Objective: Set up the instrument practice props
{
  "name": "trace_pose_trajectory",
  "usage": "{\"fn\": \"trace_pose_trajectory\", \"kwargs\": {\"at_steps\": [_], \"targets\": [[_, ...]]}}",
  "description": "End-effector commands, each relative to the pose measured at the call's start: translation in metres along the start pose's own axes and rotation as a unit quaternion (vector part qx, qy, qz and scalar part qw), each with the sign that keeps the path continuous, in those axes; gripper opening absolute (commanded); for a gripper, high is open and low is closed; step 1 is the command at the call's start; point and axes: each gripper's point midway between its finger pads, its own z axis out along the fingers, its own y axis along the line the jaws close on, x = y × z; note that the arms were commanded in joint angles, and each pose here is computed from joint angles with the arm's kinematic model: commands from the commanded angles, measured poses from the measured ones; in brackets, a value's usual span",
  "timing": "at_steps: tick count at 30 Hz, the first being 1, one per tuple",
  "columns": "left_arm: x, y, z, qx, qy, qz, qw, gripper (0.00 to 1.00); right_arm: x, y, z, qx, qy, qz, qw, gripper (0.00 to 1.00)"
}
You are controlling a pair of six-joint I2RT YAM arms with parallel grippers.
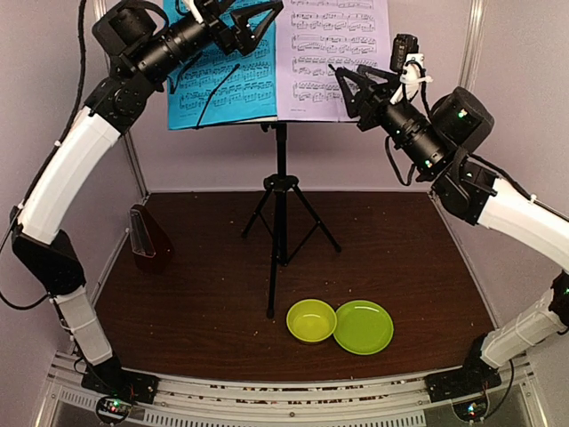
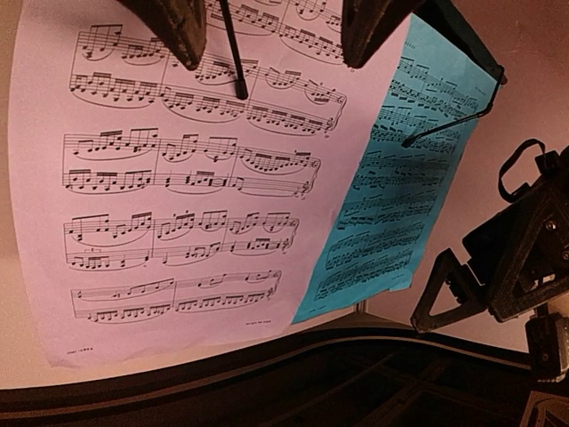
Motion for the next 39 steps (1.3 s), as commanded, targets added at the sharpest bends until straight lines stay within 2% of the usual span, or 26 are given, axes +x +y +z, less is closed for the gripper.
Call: {"fn": "trace_pose_trajectory", "kwargs": {"at_steps": [1,5,8,14,20,24,33,39], "targets": [[-0.02,0.007,-0.02,-0.03,0.004,0.023,0.999,0.98,-0.027,0.001,-0.011,-0.01,-0.026,-0.006,1.0,0.63],[-0.024,0.008,-0.037,-0.047,0.019,0.018,0.999,0.98,-0.034,0.002,-0.018,-0.016,-0.029,-0.006,0.999,0.79],[-0.021,0.007,-0.052,-0.059,0.029,0.01,0.998,0.98,-0.041,0.003,-0.022,-0.023,-0.031,-0.005,0.999,0.86],[-0.019,0.007,-0.092,-0.102,0.045,-0.008,0.994,0.98,-0.046,0.006,-0.033,-0.037,-0.023,0.001,0.999,0.9],[-0.002,0.005,-0.134,-0.143,0.09,-0.032,0.985,0.98,-0.045,0.003,-0.055,-0.04,-0.009,0.016,0.999,0.91],[0.025,0.004,-0.163,-0.179,0.133,-0.054,0.973,0.98,-0.027,0.002,-0.072,-0.039,0.017,0.034,0.999,0.92],[0.083,-0.007,-0.223,-0.234,0.205,-0.095,0.946,0.98,0.046,-0.021,-0.118,0.023,0.114,0.036,0.993,0.93],[0.135,-0.004,-0.264,-0.274,0.261,-0.14,0.915,0.98,0.095,-0.031,-0.14,0.053,0.172,0.048,0.982,0.94]]}}
